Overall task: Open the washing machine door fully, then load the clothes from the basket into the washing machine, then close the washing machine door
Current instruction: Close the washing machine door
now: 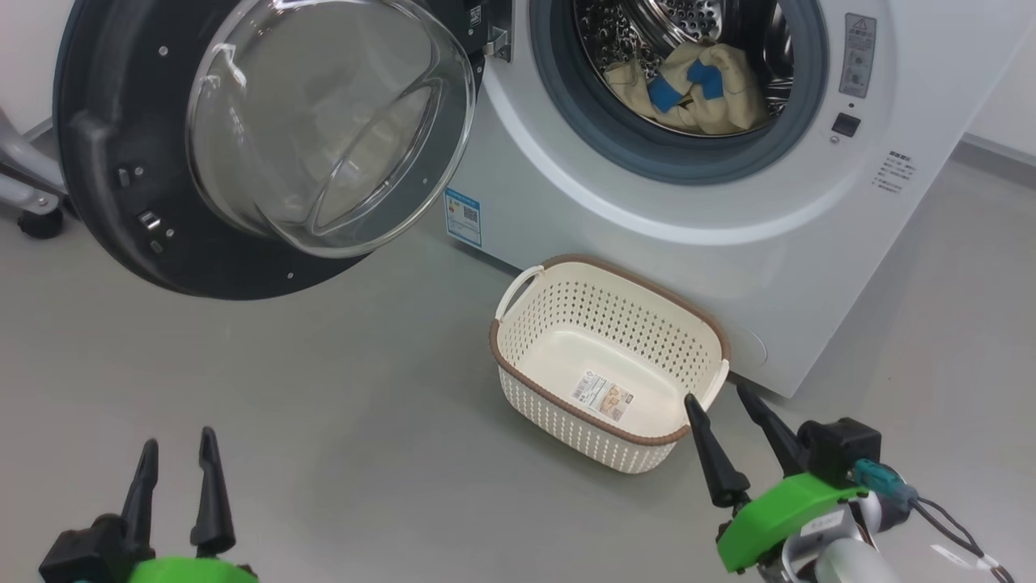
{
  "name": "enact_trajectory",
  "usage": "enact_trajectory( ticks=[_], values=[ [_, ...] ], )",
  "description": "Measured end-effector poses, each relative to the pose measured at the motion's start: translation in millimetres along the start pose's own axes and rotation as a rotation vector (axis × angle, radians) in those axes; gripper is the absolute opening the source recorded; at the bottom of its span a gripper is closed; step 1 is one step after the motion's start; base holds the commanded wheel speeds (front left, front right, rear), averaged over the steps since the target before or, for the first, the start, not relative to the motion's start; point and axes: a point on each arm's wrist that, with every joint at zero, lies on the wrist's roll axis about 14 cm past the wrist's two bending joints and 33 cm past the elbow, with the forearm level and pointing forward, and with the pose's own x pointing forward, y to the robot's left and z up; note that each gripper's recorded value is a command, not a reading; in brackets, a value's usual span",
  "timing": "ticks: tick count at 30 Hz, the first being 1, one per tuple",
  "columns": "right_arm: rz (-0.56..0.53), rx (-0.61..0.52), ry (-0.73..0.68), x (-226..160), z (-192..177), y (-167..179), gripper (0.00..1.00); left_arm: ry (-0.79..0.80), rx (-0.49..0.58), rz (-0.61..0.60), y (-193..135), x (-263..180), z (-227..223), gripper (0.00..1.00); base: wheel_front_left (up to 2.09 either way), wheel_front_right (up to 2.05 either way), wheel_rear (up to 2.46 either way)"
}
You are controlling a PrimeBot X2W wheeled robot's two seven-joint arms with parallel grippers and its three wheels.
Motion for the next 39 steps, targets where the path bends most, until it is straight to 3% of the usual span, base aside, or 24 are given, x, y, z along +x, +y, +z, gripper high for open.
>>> enact_trajectory(
  ticks=[1,8,15,21,25,29,35,39],
  values=[
    [0.001,-0.002,0.001,0,0,0,1.0,0.0,0.0,0.001,0,0,0,0.0,0.0,0.0,0.0],
    [0.002,-0.006,0.018,1,-7,-2,1.0,0.007,0.006,0.015,3,2,0,0.0,0.0,0.0,0.0],
    [-0.015,-0.018,0.064,3,-24,-16,1.0,-0.054,0.06,0.082,32,17,28,0.0,0.0,0.0,0.0],
    [-0.031,-0.026,0.088,13,-31,-34,1.0,-0.16,0.148,0.107,55,48,77,0.0,0.0,0.0,0.0],
    [-0.053,-0.023,0.096,17,-33,-49,1.0,-0.233,0.265,0.121,76,75,120,0.0,0.0,0.0,0.0],
    [-0.088,-0.02,0.12,12,-41,-66,1.0,-0.295,0.295,0.144,93,103,160,0.0,0.0,0.0,0.0],
    [-0.142,-0.019,0.119,9,-42,-91,1.0,-0.373,0.122,0.255,126,147,199,0.0,0.0,0.0,0.0],
    [-0.173,-0.024,0.115,6,-42,-105,1.0,-0.357,-0.039,0.306,141,182,199,0.0,0.0,0.0,0.0]
  ],
)
